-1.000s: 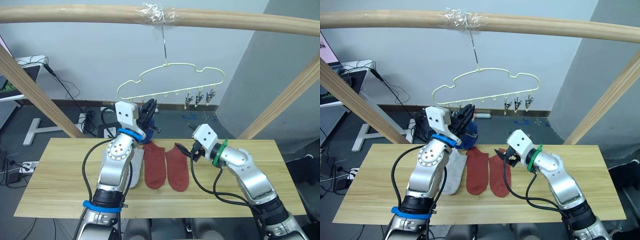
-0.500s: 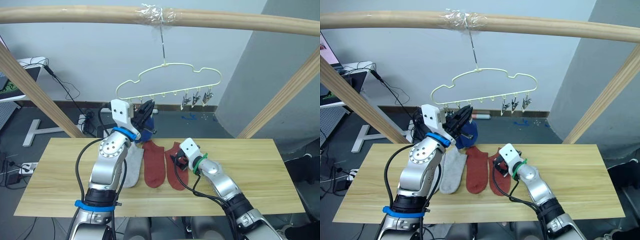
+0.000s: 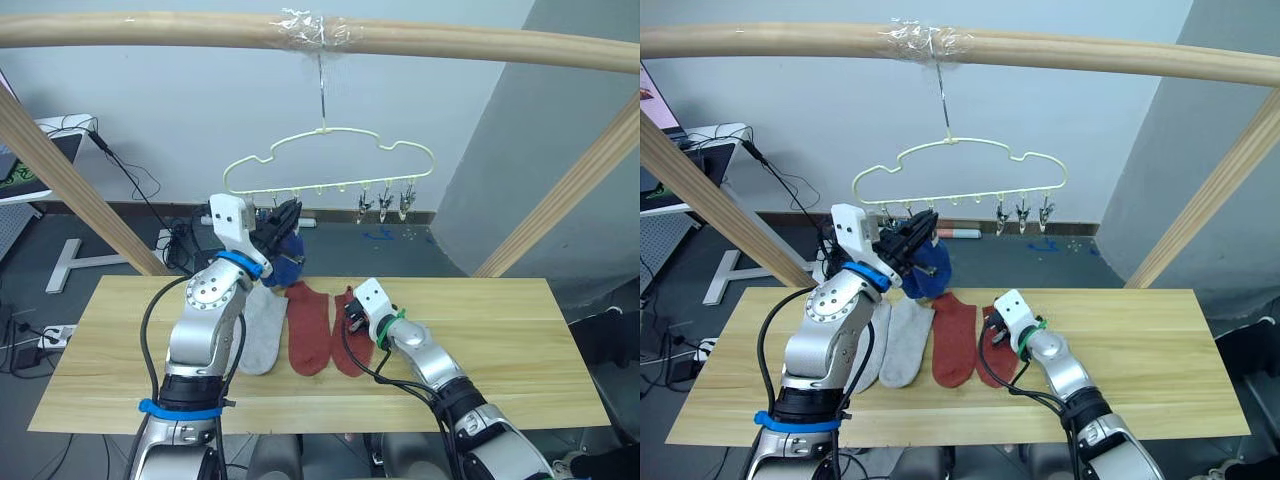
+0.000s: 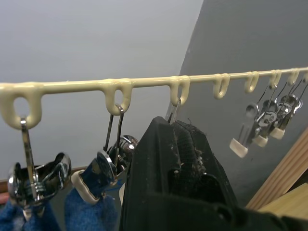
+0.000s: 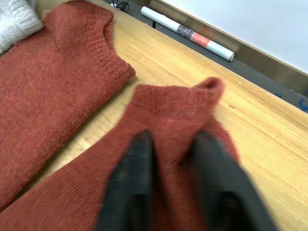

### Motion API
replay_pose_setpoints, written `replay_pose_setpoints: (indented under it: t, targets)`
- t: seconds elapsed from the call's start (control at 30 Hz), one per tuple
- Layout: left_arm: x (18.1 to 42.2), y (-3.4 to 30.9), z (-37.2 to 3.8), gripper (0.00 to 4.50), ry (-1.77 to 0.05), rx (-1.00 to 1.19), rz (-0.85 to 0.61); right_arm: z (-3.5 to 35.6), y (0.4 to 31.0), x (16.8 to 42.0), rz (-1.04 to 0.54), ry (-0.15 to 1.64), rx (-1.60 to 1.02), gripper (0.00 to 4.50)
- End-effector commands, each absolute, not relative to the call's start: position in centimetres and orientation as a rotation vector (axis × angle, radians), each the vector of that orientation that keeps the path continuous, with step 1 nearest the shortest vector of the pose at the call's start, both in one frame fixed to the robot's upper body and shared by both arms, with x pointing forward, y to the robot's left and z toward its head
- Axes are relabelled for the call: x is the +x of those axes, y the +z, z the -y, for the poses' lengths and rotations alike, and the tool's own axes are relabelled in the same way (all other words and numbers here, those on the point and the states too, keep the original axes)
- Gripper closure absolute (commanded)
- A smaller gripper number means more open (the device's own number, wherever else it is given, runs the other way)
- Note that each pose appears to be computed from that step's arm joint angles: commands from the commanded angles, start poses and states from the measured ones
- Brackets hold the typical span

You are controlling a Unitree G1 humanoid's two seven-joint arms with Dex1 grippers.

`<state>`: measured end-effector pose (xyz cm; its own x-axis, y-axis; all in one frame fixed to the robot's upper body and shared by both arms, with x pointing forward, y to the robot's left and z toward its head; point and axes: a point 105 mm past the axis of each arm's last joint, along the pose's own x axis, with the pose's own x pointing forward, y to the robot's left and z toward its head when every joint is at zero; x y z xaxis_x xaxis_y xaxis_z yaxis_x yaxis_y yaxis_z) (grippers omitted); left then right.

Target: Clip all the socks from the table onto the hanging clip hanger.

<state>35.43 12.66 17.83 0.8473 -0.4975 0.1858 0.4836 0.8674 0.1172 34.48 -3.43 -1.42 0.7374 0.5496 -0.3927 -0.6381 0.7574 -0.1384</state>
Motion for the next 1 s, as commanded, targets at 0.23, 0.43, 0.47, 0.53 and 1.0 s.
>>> replay_pose_setpoints:
  t: [0.23, 0.43, 0.47, 0.53, 1.0]
  targets:
    - [34.5, 19.4, -12.7, 4.5, -0.646, -0.066, 0.164, 0.5, 7.3, 34.5, 0.006, 0.78, -0.367, 4.48]
    - [34.6, 19.4, -12.8, 4.5, -0.655, -0.081, 0.141, -1.9, 11.5, 34.1, 0.145, 0.834, -0.395, 4.48]
    - [34.6, 19.4, -12.8, 4.5, -0.655, -0.081, 0.139, -2.1, 11.7, 34.1, 0.149, 0.839, -0.394, 4.48]
    - [34.7, 19.4, -12.8, 4.5, -0.654, -0.082, 0.138, -2.6, 12.2, 33.9, 0.168, 0.855, -0.404, 4.48]
    - [34.8, 18.7, -12.8, 4.5, -0.642, -0.07, 0.133, -4.1, 14.1, 33.2, 0.243, 0.918, -0.444, 4.48]
